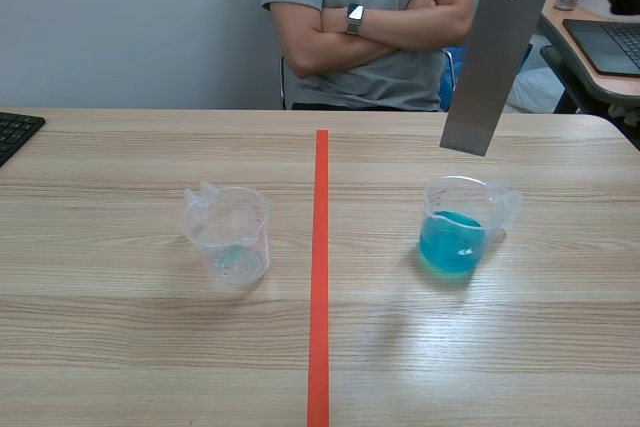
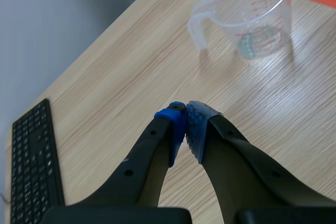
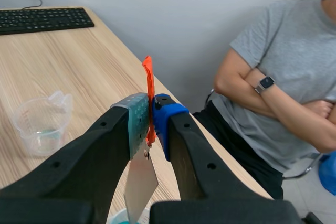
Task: Do the redox reaction experiment.
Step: 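Put the plate into the left beaker, then return to the home posture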
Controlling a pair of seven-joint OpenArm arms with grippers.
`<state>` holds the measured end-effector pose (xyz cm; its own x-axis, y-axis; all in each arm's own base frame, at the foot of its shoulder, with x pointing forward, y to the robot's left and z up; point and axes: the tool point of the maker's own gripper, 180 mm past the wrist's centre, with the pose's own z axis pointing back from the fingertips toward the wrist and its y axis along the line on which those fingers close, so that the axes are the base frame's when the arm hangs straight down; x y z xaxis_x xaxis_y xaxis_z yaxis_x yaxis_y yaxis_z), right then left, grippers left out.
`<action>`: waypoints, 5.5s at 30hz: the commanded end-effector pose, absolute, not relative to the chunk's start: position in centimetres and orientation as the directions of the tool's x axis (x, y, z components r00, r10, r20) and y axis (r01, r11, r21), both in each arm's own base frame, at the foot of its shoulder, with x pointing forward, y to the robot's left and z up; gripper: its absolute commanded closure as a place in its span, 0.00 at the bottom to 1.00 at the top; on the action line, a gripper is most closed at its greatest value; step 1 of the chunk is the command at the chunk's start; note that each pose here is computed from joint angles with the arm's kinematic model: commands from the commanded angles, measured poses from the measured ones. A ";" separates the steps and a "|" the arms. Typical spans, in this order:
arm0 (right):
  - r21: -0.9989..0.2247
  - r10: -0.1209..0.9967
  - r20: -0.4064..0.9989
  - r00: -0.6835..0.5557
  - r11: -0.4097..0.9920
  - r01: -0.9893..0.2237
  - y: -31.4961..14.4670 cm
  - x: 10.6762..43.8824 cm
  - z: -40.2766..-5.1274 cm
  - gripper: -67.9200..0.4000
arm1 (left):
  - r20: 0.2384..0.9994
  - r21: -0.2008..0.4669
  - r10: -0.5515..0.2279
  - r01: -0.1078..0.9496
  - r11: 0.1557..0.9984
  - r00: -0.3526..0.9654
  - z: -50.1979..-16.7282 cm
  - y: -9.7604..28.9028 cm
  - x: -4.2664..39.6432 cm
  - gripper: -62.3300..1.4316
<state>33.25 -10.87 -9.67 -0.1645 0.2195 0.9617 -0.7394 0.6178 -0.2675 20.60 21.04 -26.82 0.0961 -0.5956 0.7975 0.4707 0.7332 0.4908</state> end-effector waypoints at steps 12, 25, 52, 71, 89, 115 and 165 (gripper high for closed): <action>-0.288 0.178 0.957 -0.227 0.533 -0.795 -4.2 33.6 -9.4 0.99 | 0.764 0.475 -0.600 0.424 0.771 0.237 -28.1 24.4 16.9 0.95; -0.308 0.150 0.951 -0.271 0.395 -0.865 4.3 32.0 -9.8 0.98 | 0.724 0.474 -0.611 0.413 0.778 0.320 -29.7 26.4 15.9 0.95; -0.263 0.147 0.962 -0.229 0.293 -0.919 11.4 32.1 -13.4 0.98 | 0.711 0.487 -0.627 0.420 0.766 0.319 -29.8 26.5 15.9 0.95; -0.240 0.141 0.969 -0.203 0.334 -0.912 11.6 35.4 -17.4 0.99 | 0.695 0.486 -0.631 0.421 0.766 0.346 -30.2 26.9 15.7 0.95; -0.347 0.274 0.922 -0.275 0.261 -0.901 13.1 34.4 -21.2 0.98 | 0.695 0.486 -0.631 0.421 0.766 0.346 -30.2 26.9 15.7 0.95; -0.268 0.240 0.940 -0.242 0.083 -0.960 16.4 28.4 -24.0 0.10 | 0.695 0.486 -0.631 0.420 0.766 0.345 -30.2 26.9 15.7 0.48; 0.005 0.135 0.975 0.176 0.782 -0.624 -14.4 22.7 -19.3 0.00 | 0.751 0.499 -0.624 0.433 0.751 0.217 -27.5 24.2 17.3 0.00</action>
